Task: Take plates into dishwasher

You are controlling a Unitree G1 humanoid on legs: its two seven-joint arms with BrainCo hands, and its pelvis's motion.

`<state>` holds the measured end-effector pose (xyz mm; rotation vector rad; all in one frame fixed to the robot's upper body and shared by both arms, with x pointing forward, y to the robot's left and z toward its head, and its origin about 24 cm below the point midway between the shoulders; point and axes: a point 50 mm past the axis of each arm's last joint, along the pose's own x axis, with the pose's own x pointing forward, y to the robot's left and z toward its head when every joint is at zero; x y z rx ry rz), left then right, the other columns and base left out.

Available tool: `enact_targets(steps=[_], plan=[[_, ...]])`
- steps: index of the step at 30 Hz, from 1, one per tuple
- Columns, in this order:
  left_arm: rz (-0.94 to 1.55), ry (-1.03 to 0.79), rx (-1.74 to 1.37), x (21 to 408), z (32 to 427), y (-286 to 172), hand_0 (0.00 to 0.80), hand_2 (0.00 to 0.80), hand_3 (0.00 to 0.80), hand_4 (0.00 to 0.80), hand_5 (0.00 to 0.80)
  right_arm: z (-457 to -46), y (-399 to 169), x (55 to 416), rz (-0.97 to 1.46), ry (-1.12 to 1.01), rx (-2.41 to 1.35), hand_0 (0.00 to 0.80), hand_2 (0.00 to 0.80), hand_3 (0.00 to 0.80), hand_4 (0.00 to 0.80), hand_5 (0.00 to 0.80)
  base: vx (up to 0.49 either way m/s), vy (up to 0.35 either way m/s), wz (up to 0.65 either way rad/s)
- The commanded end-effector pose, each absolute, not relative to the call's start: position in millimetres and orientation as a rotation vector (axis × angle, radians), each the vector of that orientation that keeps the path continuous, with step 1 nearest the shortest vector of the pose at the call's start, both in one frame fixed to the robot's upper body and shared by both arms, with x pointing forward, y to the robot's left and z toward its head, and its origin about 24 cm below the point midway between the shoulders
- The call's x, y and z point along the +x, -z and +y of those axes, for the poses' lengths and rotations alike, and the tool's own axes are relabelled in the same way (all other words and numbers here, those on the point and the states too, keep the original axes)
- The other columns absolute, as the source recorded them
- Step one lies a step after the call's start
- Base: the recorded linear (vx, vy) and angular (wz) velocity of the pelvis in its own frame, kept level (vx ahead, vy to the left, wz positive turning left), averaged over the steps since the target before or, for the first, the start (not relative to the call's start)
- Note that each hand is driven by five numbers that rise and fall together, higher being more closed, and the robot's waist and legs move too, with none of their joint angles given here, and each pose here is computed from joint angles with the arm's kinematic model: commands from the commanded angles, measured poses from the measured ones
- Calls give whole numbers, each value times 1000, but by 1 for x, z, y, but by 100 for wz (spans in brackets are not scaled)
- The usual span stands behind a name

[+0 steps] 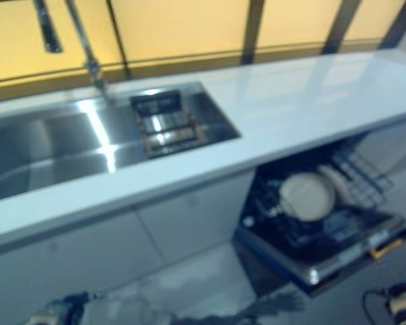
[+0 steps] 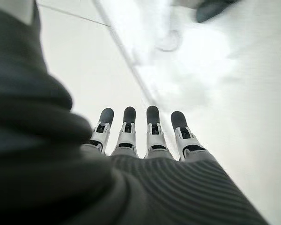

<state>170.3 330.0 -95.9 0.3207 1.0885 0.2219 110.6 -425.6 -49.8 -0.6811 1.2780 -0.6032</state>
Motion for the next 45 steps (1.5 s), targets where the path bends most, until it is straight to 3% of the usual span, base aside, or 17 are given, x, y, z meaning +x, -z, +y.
enact_targets(steps=[1, 10, 14, 21, 27, 32, 35, 40, 45], plan=[[1132, -233, 357, 169, 328, 99, 0, 0, 0, 0, 0, -426, 49, 115, 1253, 679, -580, 0, 0, 0, 0, 0, -133, -265, 0], [1276, -281, 337, 103, 342, 117, 0, 0, 0, 0, 0, -416, 67, 86, 1343, 759, -454, 0, 0, 0, 0, 0, -113, -175, 19], [1248, -197, 313, 111, 320, 126, 0, 0, 0, 0, 0, -414, 69, 90, 1269, 854, -333, 0, 0, 0, 0, 0, -158, -70, 12], [1145, -127, 284, 151, 301, 121, 0, 0, 0, 0, 0, -411, 53, 140, 924, 1051, 93, 0, 0, 0, 0, 0, -223, 83, 0], [1168, -143, 227, 135, 287, 133, 0, 0, 0, 0, 0, -425, 31, 153, 852, 1135, 165, 0, 0, 0, 0, 0, -69, 86, -6], [1152, -136, 206, 137, 290, 130, 0, 0, 0, 0, 0, -429, 24, 159, 737, 1201, 458, 0, 0, 0, 0, 0, -75, 2, -1], [1154, -149, 195, 132, 288, 132, 0, 0, 0, 0, 0, -429, 18, 171, 585, 1169, 651, 0, 0, 0, 0, 0, -12, 4, 4], [1136, -157, 181, 127, 285, 134, 0, 0, 0, 0, 0, -420, -20, 228, 211, 942, 953, 0, 0, 0, 0, 0, -58, 43, -2], [1136, -155, 163, 121, 272, 139, 0, 0, 0, 0, 0, -393, -111, 309, -84, 538, 1017, 0, 0, 0, 0, 0, -47, 93, 0]])
